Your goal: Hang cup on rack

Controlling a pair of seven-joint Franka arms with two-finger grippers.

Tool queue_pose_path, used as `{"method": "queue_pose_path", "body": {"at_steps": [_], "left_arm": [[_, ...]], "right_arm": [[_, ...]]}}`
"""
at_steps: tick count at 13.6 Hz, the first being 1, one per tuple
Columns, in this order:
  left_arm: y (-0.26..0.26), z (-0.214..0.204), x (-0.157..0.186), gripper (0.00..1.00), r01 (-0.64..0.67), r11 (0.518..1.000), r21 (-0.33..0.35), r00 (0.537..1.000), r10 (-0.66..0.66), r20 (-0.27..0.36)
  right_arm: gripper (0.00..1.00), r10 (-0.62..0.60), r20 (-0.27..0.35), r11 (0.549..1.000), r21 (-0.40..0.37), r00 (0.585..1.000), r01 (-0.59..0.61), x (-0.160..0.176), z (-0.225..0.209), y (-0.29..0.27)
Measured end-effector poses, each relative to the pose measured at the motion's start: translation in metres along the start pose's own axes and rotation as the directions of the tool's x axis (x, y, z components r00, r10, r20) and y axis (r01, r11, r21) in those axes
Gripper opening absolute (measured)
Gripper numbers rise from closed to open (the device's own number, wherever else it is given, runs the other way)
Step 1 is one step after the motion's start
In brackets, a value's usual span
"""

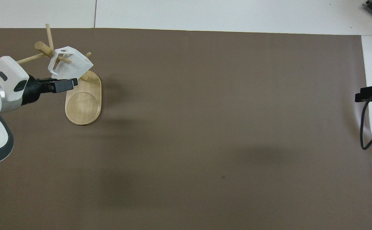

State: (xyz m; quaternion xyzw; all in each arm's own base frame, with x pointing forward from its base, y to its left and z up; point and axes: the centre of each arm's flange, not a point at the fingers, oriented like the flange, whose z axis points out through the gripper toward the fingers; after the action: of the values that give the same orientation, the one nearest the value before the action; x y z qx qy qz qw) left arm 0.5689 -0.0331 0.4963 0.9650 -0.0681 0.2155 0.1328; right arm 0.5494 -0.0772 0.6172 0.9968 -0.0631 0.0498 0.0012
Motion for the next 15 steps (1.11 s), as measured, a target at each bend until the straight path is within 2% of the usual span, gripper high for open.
{"method": "queue_pose_path", "body": {"at_steps": [3,6,9,15], "left_arm": [[-0.017,-0.079,0.011,1.00,-0.087,0.993,0.081,0.991,0.078,0.111],[-0.025,-0.147,0.026,1.00,-0.142,0.976,0.168,0.976,0.109,0.189],[-0.009,-0.186,0.030,1.00,-0.187,0.959,0.213,0.949,0.121,0.291],[0.018,-0.205,0.026,1.00,-0.187,0.963,0.193,0.921,0.103,0.377]], "right_arm": [[1.00,0.000,0.000,1.000,0.000,1.000,0.000,0.000,0.000,0.000],[1.00,0.000,0.000,1.000,0.000,1.000,0.000,0.000,0.000,0.000],[1.00,0.000,0.000,1.000,0.000,1.000,0.000,0.000,0.000,0.000],[1.00,0.000,0.000,1.000,0.000,1.000,0.000,0.000,0.000,0.000]]}}
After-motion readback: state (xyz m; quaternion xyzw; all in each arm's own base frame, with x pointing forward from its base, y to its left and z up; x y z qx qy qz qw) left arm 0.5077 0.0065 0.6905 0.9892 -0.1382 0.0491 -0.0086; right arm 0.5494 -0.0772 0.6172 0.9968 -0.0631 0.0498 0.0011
